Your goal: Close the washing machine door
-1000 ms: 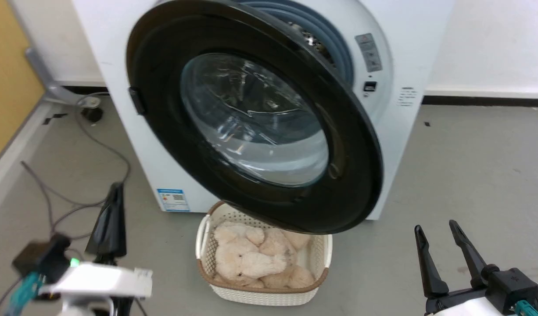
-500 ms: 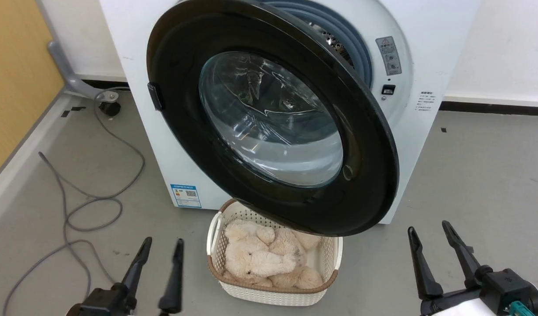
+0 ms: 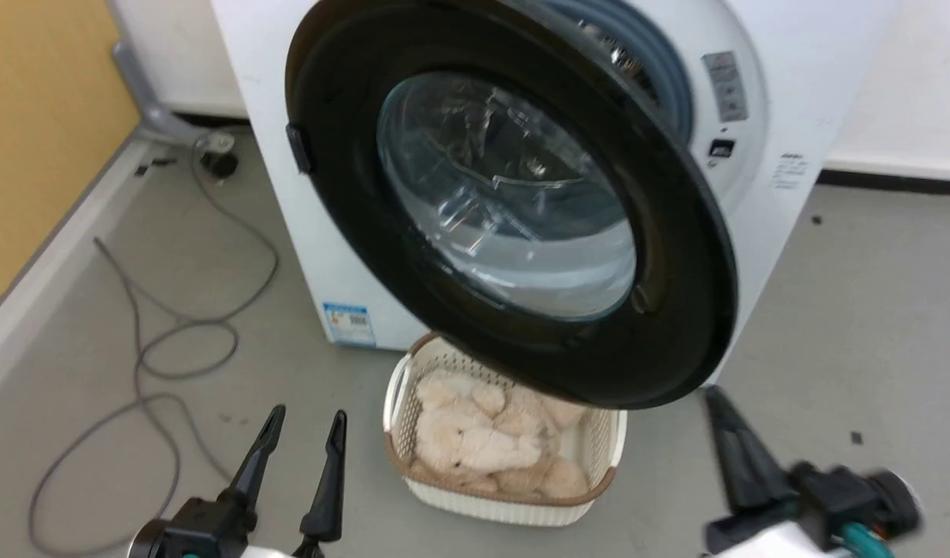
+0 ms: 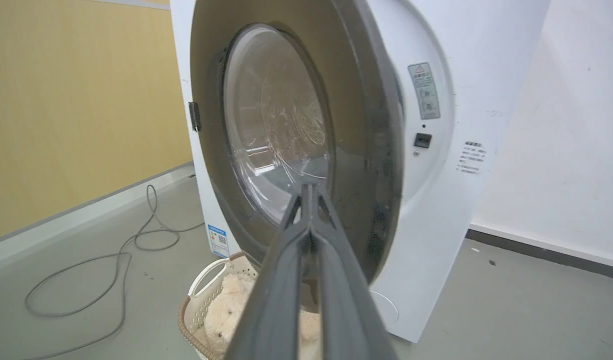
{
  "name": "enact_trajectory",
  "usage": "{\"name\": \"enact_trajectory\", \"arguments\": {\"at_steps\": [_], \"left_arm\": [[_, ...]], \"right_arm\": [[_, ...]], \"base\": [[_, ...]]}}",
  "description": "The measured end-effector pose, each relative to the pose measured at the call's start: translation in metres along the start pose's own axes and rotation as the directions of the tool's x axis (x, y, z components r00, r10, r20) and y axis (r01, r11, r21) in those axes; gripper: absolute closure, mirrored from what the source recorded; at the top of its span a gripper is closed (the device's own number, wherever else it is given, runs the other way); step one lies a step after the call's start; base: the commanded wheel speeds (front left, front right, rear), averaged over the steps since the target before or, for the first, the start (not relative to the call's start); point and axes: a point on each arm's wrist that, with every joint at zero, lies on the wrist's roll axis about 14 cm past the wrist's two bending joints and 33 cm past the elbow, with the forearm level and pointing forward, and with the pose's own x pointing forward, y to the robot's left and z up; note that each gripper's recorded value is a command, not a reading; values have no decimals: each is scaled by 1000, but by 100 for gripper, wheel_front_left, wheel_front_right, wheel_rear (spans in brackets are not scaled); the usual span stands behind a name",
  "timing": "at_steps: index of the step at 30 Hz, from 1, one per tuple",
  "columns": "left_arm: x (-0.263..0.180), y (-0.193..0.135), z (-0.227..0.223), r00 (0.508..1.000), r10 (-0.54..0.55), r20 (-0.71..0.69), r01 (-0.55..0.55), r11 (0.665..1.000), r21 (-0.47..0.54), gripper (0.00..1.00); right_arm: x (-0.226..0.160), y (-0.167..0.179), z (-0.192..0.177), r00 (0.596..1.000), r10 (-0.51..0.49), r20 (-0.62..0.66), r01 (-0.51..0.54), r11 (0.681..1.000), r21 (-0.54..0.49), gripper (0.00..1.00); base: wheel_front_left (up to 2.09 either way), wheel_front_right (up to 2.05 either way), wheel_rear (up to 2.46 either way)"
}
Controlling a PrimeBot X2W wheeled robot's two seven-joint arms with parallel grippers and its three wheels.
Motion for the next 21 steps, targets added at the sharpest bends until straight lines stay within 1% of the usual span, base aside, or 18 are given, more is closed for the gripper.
{"name": "enact_trajectory", "arguments": {"at_steps": [4, 9, 15, 21], "left_arm": [[7, 3, -2, 1000, 13, -5, -13, 1000, -1, 0], [16, 6, -5, 1000, 27, -11, -28, 1000, -8, 0], [22, 14, -11, 998, 53, -29, -53, 999, -5, 0], [25, 23, -18, 996, 80, -51, -80, 997, 1, 0]], "right_arm": [[21, 25, -8, 993, 118, -16, -118, 993, -30, 100], [51, 25, -27, 977, 193, -91, -199, 977, -71, 100], [91, 9, -33, 970, 214, -114, -227, 966, -122, 100], [121, -14, -42, 979, 160, -130, -172, 981, -90, 100]], "base": [[0, 0, 0], [0, 0, 0], [0, 0, 0], [0, 0, 0]]}}
